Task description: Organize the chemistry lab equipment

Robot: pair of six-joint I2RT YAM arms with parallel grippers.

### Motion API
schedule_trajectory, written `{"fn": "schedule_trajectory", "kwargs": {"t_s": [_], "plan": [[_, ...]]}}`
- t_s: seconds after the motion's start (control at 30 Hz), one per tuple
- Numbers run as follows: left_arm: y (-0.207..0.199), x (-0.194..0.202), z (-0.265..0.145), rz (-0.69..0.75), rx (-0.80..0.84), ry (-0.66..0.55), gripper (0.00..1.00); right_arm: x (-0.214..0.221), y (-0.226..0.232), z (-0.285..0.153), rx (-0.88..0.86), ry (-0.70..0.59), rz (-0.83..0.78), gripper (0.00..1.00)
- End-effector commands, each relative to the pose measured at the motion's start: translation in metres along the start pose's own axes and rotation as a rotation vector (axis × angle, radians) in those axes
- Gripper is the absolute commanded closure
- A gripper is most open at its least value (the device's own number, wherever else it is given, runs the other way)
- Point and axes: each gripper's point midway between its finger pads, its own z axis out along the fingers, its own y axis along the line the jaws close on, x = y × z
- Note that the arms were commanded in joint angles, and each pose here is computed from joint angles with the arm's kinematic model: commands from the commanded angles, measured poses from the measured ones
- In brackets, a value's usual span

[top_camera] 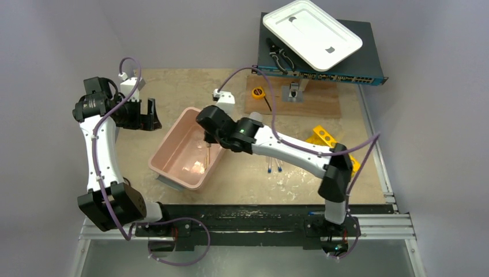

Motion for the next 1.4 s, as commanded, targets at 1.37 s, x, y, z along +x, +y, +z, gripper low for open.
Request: {"fn": "schedule_trajectory", "kwargs": {"t_s": [1.37], "plan": [[0.017,-0.006,-0.010,0.059,-0.104,-0.039,0.00,-0.033,-0.123,0.042,0.279,-0.075,0.152,0.60]]}}
